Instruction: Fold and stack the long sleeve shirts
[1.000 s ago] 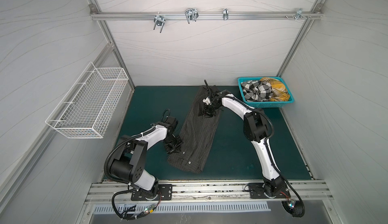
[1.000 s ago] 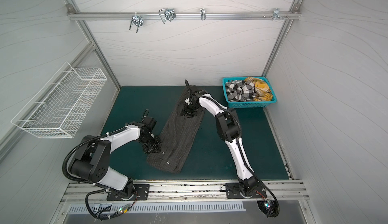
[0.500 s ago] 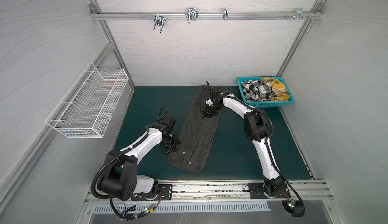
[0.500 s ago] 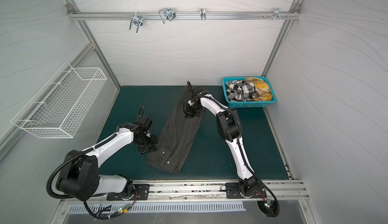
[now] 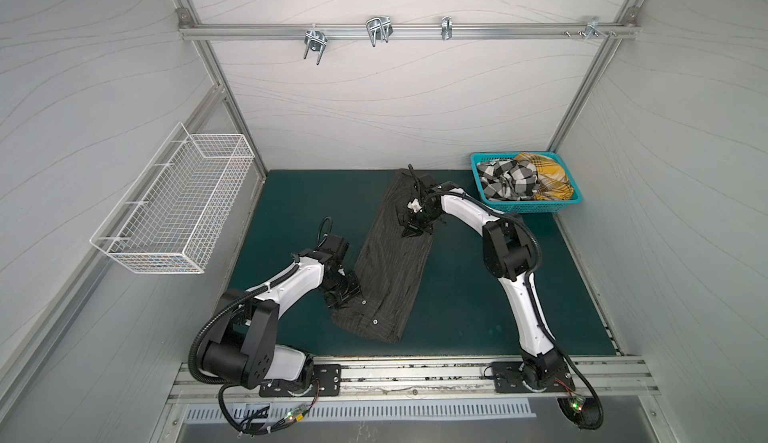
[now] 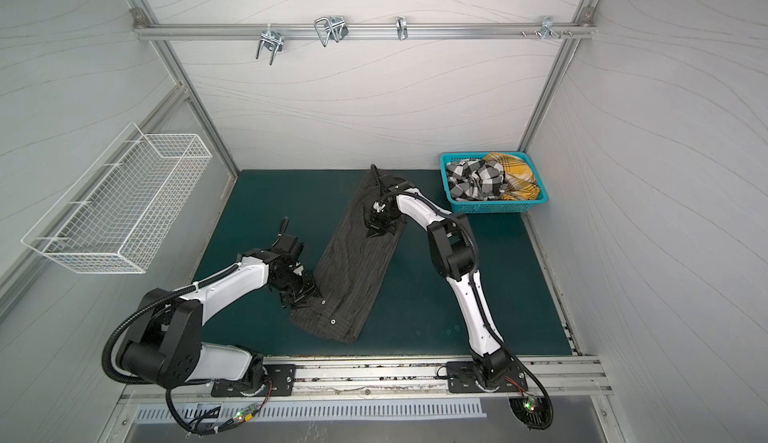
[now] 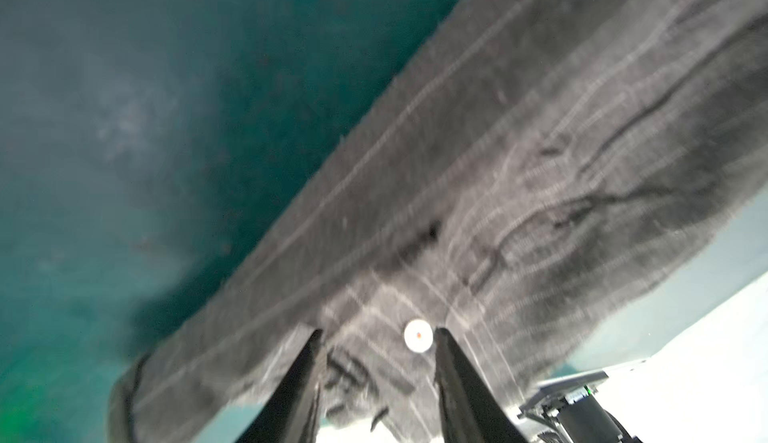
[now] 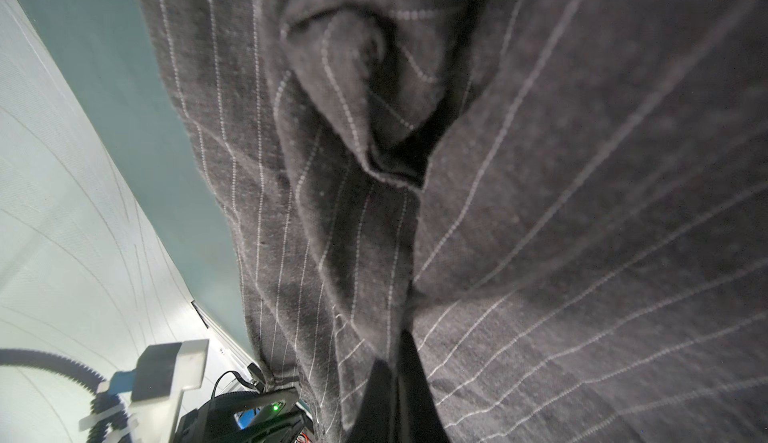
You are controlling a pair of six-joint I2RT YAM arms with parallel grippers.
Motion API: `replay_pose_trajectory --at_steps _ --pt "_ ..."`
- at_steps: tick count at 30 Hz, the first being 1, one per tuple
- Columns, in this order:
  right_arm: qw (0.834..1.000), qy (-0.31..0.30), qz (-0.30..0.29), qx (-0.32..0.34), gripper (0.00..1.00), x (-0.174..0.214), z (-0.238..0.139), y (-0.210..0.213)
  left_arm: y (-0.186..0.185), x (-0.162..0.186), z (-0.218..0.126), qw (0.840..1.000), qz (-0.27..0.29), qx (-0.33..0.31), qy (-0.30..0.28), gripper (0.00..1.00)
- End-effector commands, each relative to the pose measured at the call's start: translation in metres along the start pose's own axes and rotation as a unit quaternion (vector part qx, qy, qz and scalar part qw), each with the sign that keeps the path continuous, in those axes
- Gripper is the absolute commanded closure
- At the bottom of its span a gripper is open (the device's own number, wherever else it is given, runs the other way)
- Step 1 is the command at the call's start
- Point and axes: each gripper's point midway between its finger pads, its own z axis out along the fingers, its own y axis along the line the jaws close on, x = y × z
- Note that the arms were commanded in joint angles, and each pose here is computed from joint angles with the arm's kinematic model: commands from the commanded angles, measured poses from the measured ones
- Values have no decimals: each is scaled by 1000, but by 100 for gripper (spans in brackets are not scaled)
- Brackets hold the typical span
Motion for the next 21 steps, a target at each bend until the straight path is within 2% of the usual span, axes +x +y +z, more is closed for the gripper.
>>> replay_pose_trajectory --at_steps 1,8,12,20,21 --pt "1000 13 8 0 100 4 -1 0 -4 -12 6 1000 1 -7 -9 59" --pt "1000 9 12 -1 100 0 -4 -1 11 -12 9 999 -10 -43 -9 61" --pt "1000 10 14 -2 100 0 -3 -2 14 -13 11 998 -10 -60 -6 70" --pt "1000 8 18 -6 100 -2 -3 -1 13 -17 14 997 0 -79 -10 100" --pt "1000 8 19 -7 100 -2 -3 -2 12 -17 12 997 2 -81 -11 100"
